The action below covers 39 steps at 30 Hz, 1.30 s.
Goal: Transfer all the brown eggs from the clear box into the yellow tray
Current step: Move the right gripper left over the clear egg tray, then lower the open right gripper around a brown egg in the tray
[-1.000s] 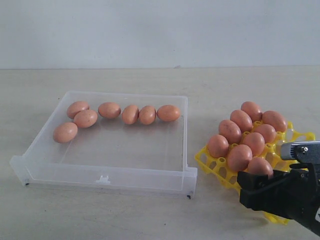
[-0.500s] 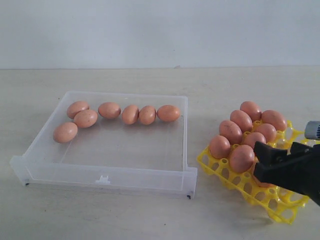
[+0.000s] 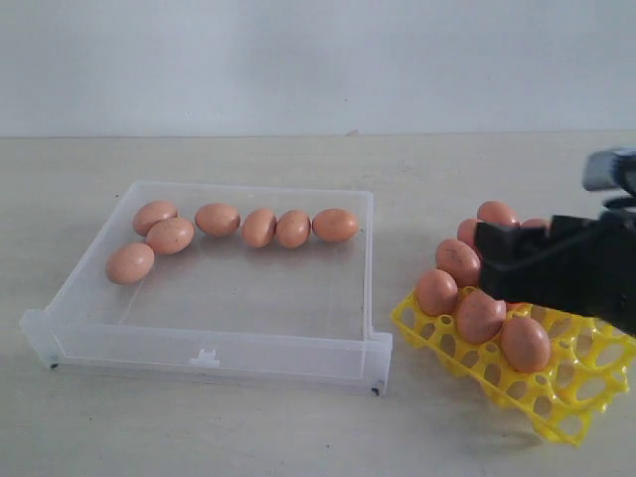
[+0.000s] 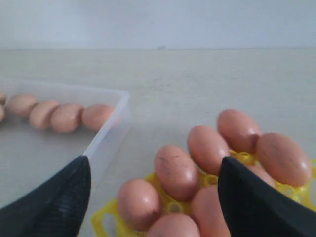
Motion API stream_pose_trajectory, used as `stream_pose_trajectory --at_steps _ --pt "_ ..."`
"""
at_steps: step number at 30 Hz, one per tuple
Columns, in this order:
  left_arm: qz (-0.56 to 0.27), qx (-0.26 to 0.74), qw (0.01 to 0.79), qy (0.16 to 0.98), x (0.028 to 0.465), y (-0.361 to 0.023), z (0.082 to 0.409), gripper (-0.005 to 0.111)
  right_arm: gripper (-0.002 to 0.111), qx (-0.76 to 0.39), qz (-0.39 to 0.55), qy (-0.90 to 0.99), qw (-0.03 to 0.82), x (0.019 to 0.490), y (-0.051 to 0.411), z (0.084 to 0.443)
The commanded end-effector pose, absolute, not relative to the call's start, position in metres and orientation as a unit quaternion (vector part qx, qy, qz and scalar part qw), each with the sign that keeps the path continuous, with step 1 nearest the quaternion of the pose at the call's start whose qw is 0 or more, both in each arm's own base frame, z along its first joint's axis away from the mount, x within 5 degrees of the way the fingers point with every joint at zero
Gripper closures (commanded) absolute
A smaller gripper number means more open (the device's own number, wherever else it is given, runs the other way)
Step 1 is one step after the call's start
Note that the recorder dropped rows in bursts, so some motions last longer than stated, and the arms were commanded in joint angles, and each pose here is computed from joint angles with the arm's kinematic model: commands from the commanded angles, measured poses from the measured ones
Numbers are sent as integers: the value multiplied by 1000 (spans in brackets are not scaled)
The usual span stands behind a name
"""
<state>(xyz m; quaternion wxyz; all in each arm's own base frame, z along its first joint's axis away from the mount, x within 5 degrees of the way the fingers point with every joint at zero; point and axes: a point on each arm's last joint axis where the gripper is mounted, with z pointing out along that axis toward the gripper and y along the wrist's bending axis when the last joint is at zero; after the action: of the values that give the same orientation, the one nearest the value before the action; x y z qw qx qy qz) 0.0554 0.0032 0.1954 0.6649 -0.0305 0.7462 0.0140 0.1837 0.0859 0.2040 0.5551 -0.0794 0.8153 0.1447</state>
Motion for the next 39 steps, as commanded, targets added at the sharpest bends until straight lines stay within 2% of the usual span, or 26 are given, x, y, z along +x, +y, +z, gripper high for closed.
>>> stream_pose_trajectory --at_steps 1,4,8,11,14,18,22,29,39 --pt "16 -29 665 746 56 3 195 111 40 -218 131 849 464 215 122 253" --pt "16 -29 665 746 56 3 195 111 51 -324 116 855 389 241 175 289" --pt "16 -29 665 746 56 3 195 111 52 -425 80 844 317 286 261 284" --pt "16 -29 665 746 56 3 195 111 51 -358 102 880 294 314 292 266" --pt "16 -29 665 746 56 3 195 111 41 -211 137 933 257 345 319 241" --pt "16 -29 665 746 56 3 195 111 38 -65 176 954 234 361 333 219" --pt "16 -29 665 746 56 3 195 111 38 -3 207 947 245 375 332 208" --pt "16 -29 665 746 56 3 195 111 38 14 192 950 246 398 325 192" --pt "16 -29 665 746 56 3 195 111 38 10 176 956 233 407 328 171"
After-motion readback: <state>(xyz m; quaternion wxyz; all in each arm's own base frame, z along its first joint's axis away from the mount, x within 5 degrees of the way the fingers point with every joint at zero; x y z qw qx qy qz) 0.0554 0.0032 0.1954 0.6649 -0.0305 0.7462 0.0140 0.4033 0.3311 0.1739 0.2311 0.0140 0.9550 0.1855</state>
